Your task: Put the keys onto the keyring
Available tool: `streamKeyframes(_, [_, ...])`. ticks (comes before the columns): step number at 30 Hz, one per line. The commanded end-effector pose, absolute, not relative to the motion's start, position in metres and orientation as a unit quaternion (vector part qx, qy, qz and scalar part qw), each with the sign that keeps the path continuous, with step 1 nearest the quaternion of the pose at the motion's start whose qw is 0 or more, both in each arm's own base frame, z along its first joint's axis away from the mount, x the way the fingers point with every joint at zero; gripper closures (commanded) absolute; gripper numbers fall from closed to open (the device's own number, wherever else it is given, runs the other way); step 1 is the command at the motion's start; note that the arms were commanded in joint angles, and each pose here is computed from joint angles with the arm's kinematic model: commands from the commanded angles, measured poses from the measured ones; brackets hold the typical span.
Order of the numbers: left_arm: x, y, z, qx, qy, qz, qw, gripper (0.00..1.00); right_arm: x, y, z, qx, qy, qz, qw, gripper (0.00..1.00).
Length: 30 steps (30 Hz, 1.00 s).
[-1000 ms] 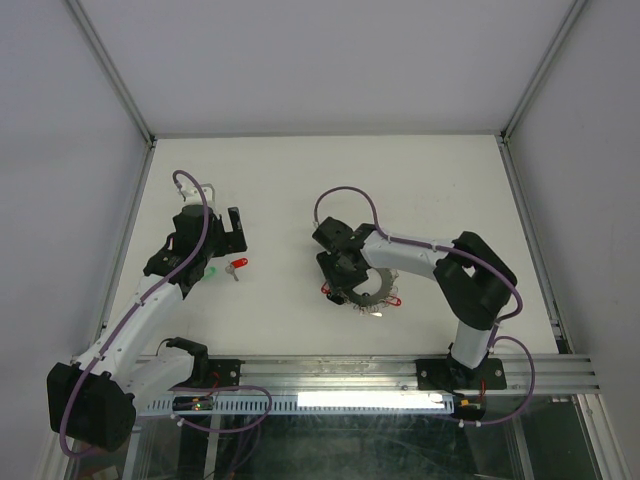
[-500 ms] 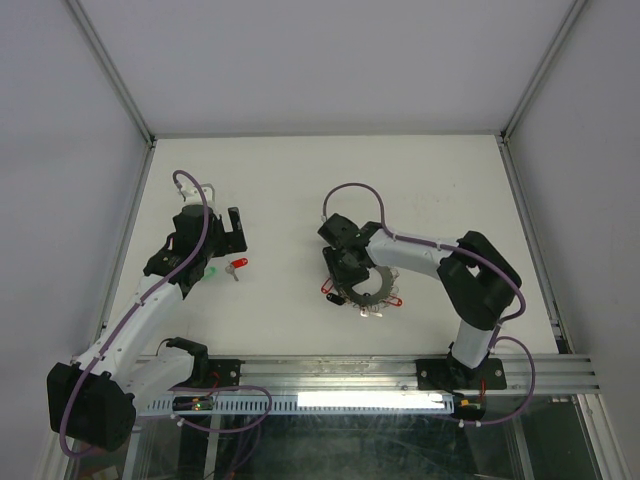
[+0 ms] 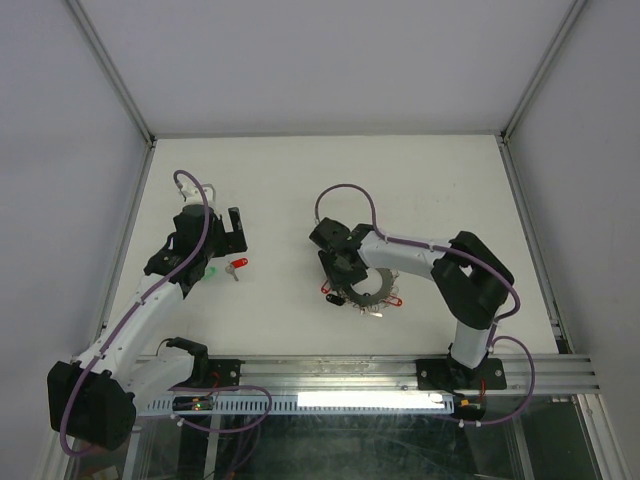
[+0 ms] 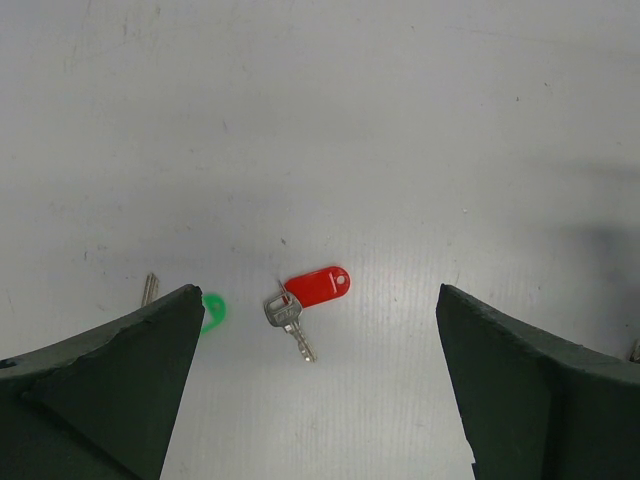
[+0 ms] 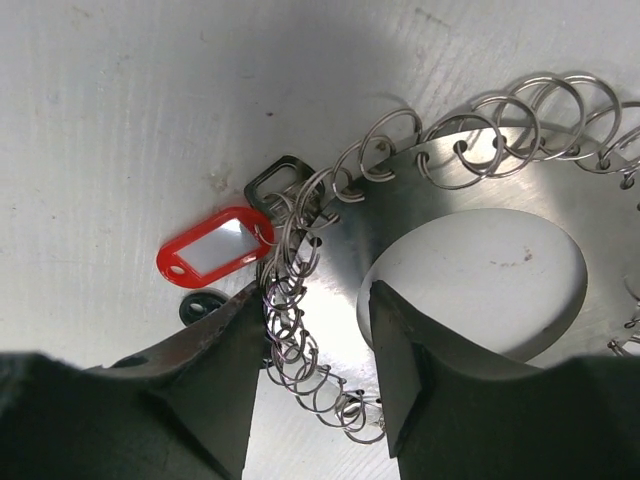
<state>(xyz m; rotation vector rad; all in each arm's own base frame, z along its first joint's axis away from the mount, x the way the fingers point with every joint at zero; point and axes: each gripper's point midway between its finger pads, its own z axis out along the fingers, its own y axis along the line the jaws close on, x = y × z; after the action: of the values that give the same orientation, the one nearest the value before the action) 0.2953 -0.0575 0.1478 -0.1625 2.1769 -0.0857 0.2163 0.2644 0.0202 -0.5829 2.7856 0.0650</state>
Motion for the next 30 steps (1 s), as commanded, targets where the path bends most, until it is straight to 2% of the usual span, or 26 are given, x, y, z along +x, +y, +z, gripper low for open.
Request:
streamKeyframes(1, [0.305,-0.062,0.166,-0.061,0.872,-0.048,0.484,0.01,0.205,0.254,0.001,-0.224,0.967,-0.018,0.122,0.51])
streamKeyframes(4, [0.305,-0.062,0.166,-0.061,0.872,-0.048,0.483,0.01,0.203,0.254,-0.001,-0.227,0.967,-0.018,0.118,0.52])
streamKeyframes(12, [0.305,-0.061,0.166,-0.062,0.872,-0.047,0.484,0.01,0.206,0.253,0.003,-0.22,0.967,-0.02,0.129,0.71])
streamKeyframes(17, [0.305,-0.062,0.166,-0.061,0.872,-0.047,0.483,0.01,0.217,0.256,0.028,-0.2,0.966,-0.001,0.162,0.72])
streamKeyframes(30, [0.304,-0.062,0.172,-0.059,0.868,-0.052,0.491,0.01,0.242,0.267,0.101,-0.123,0.953,0.143,0.238,0.76])
